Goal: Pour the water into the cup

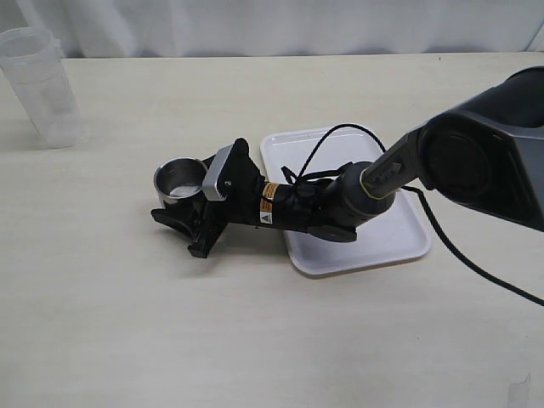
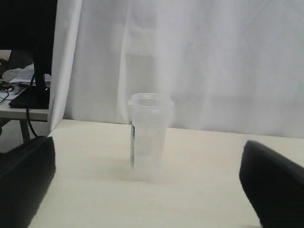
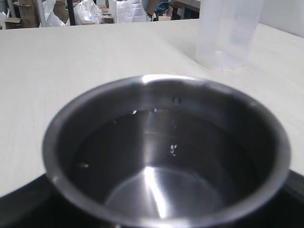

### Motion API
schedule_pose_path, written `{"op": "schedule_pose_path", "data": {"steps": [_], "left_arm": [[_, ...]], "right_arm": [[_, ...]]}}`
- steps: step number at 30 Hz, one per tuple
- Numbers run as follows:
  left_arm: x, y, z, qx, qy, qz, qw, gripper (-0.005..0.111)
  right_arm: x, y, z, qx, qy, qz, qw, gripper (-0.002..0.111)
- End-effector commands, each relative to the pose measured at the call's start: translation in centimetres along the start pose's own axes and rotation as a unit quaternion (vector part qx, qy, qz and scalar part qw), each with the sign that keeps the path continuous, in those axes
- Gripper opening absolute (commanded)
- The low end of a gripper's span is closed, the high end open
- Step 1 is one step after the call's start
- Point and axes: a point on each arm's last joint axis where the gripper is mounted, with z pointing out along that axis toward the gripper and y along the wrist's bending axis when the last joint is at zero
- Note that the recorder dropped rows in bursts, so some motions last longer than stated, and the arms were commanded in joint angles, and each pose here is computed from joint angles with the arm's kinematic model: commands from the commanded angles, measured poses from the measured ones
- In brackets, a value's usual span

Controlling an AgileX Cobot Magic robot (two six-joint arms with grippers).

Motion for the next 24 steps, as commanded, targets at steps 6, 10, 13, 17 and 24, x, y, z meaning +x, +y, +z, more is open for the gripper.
{"op": "schedule_pose_path", "data": {"steps": [6,10,13,17,24], "left_arm": [[1.1,-0.2,0.3,0.023,-0.001,0.040,0.999,0.099],[2.2,-0.1,0.4,0.023,0.011,0.041,0.999,0.099],[2.0,-0.1,0.4,0.023,0.001,0.042,0.999,0.099],[2.2,-0.1,0.4,0.022,0.011,0.053,0.998,0.099],[3.2,0.0,0.4,0.024,0.065,0.086,0.994,0.099]], "right_arm": [[0.4,-0.1,-0.1,0.001,0.021,-0.011,1.000,0.054],[0.4,-0.1,-0.1,0.001,0.021,-0.011,1.000,0.054],[0.4,-0.1,-0.1,0.001,0.021,-0.011,1.000,0.054],[0.4,-0.1,-0.1,0.001,0.021,-0.011,1.000,0.054],[0.4,-0.1,-0.1,0.001,0.021,-0.011,1.000,0.054]]}}
